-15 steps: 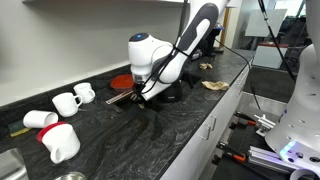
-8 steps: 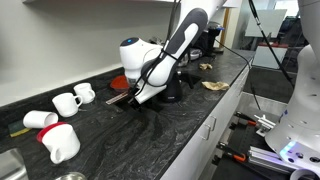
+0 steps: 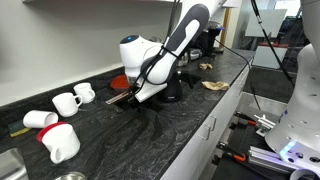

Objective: Put the three brown papers on the left side of the counter in the left trash chute

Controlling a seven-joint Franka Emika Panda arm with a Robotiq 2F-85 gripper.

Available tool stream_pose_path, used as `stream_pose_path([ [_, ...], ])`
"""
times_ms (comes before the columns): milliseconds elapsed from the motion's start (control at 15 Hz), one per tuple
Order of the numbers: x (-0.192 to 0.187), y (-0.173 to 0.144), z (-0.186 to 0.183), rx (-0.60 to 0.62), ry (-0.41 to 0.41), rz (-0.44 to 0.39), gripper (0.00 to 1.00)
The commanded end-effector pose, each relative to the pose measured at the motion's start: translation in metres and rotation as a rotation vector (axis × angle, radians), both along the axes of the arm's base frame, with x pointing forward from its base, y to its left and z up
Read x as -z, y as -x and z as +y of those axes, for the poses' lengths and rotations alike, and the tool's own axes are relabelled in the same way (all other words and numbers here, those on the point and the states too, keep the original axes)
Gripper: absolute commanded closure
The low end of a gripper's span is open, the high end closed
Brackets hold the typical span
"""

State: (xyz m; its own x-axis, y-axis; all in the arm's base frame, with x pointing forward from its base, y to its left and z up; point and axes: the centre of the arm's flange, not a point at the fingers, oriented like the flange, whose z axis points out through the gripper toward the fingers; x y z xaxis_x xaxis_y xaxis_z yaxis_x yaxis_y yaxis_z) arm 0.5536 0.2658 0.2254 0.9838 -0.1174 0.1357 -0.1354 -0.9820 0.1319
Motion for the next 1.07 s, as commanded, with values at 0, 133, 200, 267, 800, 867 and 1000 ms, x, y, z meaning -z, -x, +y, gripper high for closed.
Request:
stream_pose_path([
  [0,-0.008,0.012,-0.003,-0.001,-0.014,-0.021,0.05],
  [133,-0.021,0.022,-0.005,-0.011,-0.032,-0.049,0.00],
  [200,-0.030,0.028,-0.007,-0.020,-0.043,-0.061,0.00],
  [267,-0.034,0.028,-0.012,-0.025,-0.055,-0.071,0.00],
  [800,-0.046,0.073,-0.042,-0.070,-0.163,0.030,0.00],
  [867,-0.046,0.077,-0.046,-0.074,-0.173,0.045,0.00],
  [1000,-0.050,0.084,-0.057,-0.067,-0.185,0.060,0.00],
])
